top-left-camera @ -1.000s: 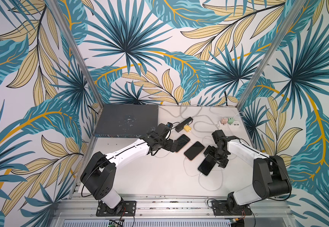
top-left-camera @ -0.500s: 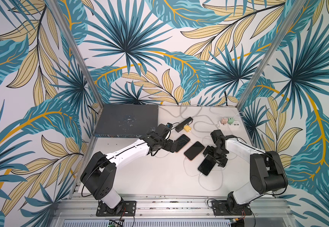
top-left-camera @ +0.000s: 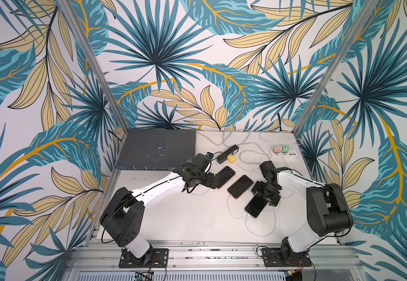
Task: Unplug the charging cable from the phone
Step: Pick up the phone at the center of the board.
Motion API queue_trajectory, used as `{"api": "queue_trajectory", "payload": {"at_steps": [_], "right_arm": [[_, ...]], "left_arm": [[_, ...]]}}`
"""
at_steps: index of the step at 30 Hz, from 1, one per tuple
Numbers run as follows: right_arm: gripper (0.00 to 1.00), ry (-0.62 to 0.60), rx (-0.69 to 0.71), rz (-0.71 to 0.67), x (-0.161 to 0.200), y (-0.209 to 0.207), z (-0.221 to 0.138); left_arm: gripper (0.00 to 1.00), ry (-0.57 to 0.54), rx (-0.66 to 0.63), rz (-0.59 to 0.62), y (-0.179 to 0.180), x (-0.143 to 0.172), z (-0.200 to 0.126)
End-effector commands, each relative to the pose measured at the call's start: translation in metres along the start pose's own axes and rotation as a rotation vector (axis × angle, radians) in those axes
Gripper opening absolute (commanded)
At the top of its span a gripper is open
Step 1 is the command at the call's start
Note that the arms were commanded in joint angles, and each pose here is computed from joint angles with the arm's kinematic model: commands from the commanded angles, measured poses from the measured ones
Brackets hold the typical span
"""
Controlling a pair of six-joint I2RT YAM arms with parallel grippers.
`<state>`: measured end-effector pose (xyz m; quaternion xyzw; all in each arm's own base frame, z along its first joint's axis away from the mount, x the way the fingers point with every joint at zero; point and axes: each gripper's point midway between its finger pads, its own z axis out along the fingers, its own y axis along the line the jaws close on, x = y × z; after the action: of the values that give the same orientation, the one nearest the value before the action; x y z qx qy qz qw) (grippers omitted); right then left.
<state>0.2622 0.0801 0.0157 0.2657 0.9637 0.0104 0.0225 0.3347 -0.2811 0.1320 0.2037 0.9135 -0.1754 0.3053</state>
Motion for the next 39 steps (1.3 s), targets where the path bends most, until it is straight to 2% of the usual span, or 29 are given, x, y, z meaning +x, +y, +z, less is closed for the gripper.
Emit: {"api": "queue_trajectory", "payload": {"at_steps": [1, 11, 17, 28, 39], "right_arm": [[0.89, 0.02, 0.002, 0.022, 0.005, -0.003, 0.01], [0.73, 0.018, -0.04, 0.031, 0.005, 0.003, 0.004], [0.73, 0.002, -0.079, 0.016, -0.002, 0.014, -0.011], [0.72, -0.023, -0.133, 0.01, -0.019, 0.023, -0.043], [0.71, 0.004, -0.143, -0.004, -0.012, 0.022, -0.032]], "left_arm": [[1.0, 0.009, -0.008, -0.004, 0.002, 0.004, 0.008], [1.0, 0.025, 0.022, -0.005, -0.004, 0.001, 0.014], [1.0, 0.031, 0.047, 0.001, -0.01, -0.002, 0.014], [0.97, 0.068, 0.209, 0.071, -0.045, 0.003, 0.013], [0.96, 0.102, 0.293, 0.099, -0.062, 0.011, 0.014]]}}
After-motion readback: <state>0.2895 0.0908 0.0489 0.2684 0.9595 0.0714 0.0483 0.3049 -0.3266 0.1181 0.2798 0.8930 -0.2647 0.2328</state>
